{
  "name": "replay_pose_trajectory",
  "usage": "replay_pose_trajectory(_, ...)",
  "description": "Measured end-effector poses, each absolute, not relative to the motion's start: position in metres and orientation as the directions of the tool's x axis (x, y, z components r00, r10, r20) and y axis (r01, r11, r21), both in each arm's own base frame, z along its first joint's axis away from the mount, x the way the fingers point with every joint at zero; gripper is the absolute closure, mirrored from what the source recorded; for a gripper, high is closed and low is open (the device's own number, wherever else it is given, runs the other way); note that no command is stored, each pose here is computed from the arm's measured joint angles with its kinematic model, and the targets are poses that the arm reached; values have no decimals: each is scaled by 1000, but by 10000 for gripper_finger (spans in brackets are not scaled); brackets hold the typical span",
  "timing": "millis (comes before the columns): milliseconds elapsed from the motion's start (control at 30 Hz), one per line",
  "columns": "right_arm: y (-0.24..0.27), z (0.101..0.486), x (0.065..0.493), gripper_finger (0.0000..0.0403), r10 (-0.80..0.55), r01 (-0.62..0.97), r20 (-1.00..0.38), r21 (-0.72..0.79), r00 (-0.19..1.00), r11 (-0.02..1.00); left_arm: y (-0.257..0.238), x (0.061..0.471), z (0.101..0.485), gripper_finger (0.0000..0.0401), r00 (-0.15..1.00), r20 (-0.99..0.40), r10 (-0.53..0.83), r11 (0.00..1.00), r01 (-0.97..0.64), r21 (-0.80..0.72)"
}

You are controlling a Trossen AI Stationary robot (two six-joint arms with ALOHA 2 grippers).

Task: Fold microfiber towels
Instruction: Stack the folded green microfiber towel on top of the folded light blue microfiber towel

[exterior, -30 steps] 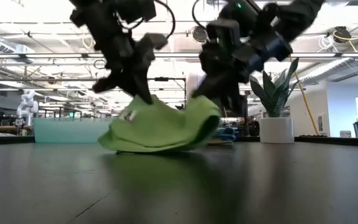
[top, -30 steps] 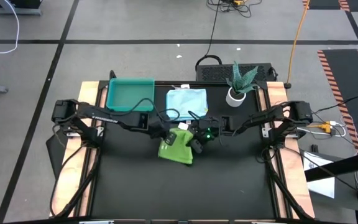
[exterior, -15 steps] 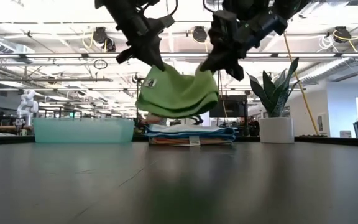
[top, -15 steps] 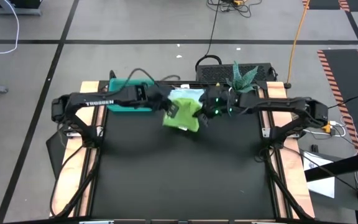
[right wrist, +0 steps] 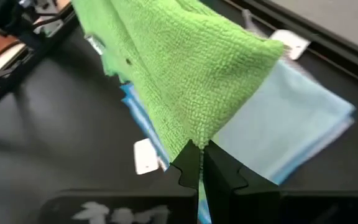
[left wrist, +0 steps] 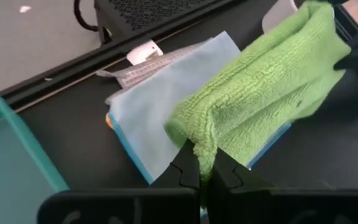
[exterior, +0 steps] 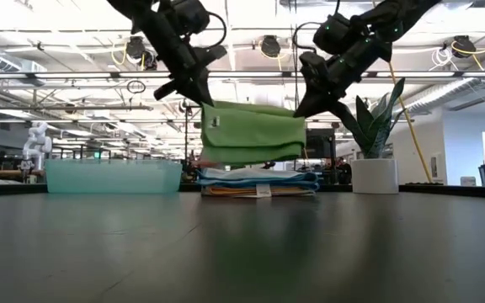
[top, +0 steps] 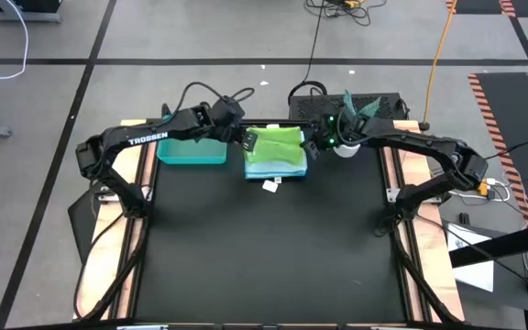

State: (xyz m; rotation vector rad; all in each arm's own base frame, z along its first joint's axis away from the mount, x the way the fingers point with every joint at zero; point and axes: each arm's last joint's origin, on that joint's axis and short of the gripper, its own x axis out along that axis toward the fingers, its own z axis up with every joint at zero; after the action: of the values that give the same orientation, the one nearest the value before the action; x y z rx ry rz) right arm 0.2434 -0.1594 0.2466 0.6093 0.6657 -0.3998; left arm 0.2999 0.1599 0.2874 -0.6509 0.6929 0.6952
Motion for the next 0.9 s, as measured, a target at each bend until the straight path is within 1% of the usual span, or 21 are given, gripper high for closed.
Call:
replay_pose_trajectory(133, -165, 246, 239, 403, -168, 544, -678, 391, 716, 742, 166, 310, 272, 400, 566, -760, 320, 603, -740, -297)
replay_pose_trajectory(300, -167, 240, 241, 403, -158, 566, -700, 401, 697, 720, 173, 330, 236, 400, 569, -793, 218, 614, -712, -342)
replay_pose_trajectory(367, -166, 235, 246, 403, -149, 569, -706, 407, 692, 715, 174, 334, 229, 400, 576, -794, 195, 615, -703, -358)
replay_pose_trajectory(500, -164, 218, 258, 403, -110, 568, -734, 412, 670, 712, 179, 335, 230, 400, 589, -779, 215, 616, -701, -360)
replay_pose_trajectory(667, -167, 191, 269, 403, -70, 581, -781, 397, 620, 711, 193, 325, 234, 399, 588, -772, 244, 592, -721, -362)
replay_pose_trajectory(733, -171, 186, 270, 403, -81, 584, -783, 387, 617, 714, 196, 321, 232, 399, 563, -792, 235, 581, -735, -350)
replay_pose_trajectory(800, -176, 185, 270, 403, -119, 600, -779, 367, 616, 711, 197, 318, 230, 398, 546, -806, 230, 580, -742, -337)
replay_pose_trajectory(900, -184, 186, 266, 403, -162, 618, -772, 343, 615, 707, 201, 315, 230, 399, 528, -810, 256, 581, -753, -308)
